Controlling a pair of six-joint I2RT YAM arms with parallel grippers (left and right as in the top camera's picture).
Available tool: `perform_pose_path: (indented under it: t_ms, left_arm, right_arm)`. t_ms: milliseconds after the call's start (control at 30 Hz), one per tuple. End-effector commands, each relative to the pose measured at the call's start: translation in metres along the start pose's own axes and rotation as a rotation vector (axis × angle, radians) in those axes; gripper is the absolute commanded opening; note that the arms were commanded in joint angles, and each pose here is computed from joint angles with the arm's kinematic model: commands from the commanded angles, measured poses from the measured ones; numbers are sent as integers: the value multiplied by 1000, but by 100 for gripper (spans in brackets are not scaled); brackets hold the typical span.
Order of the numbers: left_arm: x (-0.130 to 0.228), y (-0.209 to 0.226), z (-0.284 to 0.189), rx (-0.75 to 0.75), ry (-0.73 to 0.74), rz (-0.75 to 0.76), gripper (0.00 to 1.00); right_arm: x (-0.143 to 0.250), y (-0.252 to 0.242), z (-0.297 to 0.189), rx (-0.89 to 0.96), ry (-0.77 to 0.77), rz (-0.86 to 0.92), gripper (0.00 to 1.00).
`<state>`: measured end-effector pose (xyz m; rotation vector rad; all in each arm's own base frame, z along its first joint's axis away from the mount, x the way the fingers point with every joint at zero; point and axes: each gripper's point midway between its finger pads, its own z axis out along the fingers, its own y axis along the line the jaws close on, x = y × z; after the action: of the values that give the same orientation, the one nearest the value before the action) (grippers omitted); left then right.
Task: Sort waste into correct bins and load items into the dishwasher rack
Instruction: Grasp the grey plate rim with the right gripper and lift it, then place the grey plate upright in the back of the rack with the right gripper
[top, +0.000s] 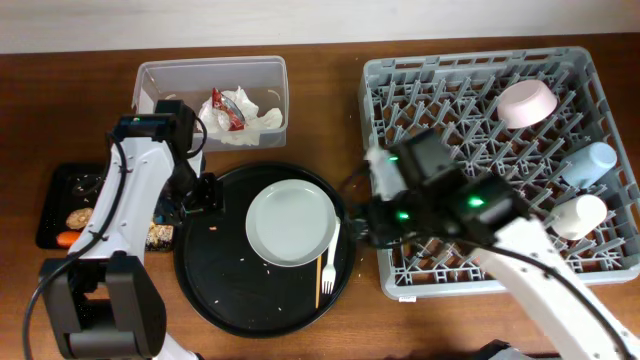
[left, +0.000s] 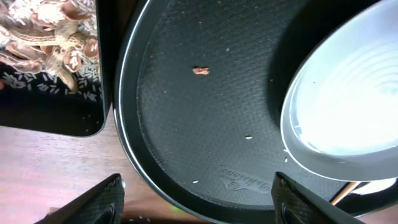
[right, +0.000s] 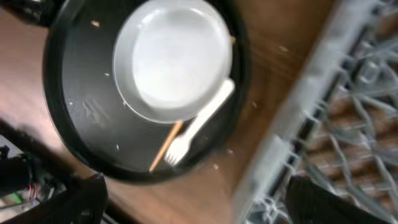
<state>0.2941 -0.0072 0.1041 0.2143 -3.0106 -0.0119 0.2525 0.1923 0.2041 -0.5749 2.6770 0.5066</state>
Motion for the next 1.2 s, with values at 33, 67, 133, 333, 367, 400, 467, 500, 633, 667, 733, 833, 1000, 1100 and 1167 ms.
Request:
perform_pose_path:
  t_ms: [33, 67, 133, 333, 367, 400, 467, 500, 633, 667, 733, 833, 1000, 1100, 1167]
  left_arm:
    - [-2, 3, -9, -13, -42, 2, 77]
    - [-2, 3, -9, -12, -43, 2, 77]
    - [-4, 2, -9, -11, -49, 2, 77]
    - [-4, 2, -9, -11, -50, 2, 77]
    - [-4, 2, -9, -11, -50, 2, 77]
    - [-4, 2, -9, -11, -50, 2, 77]
    - [-4, 2, -9, -11, -50, 2, 77]
    - [-4, 2, -9, -11, -50, 2, 77]
    - [-4, 2, -9, -11, -50, 2, 77]
    - [-4, 2, -9, -11, -50, 2, 77]
    - [-4, 2, -9, -11, -50, 2, 77]
    - [-4, 2, -9, -11, -50, 2, 77]
    - [-4, 2, -9, -11, -50, 2, 77]
    - [-4, 2, -9, -11, -49, 2, 77]
    - [-4, 2, -9, -11, -50, 2, 77]
  right_arm:
    - [-17, 16, 64, 41, 45, -2, 89]
    - [-20, 13, 82, 50, 62, 27, 86]
    - [-21, -5, 117, 130, 89, 112, 80]
    - [6, -23, 190, 177, 231, 209, 75]
    - [7, -26, 194, 186, 238, 209, 71]
    - [8, -27, 198, 191, 239, 209, 65]
    - [8, -28, 204, 190, 240, 210, 59]
    - [8, -29, 206, 191, 240, 209, 54]
    - [7, -28, 207, 188, 233, 208, 37]
    - [7, -28, 207, 188, 233, 209, 33]
    - [6, -28, 207, 185, 233, 209, 20]
    - [2, -27, 205, 182, 222, 208, 9]
    - [-35, -14, 167, 168, 118, 193, 4]
    - [-73, -30, 88, 337, -29, 182, 4]
    - [-91, -48, 35, 448, -138, 197, 4]
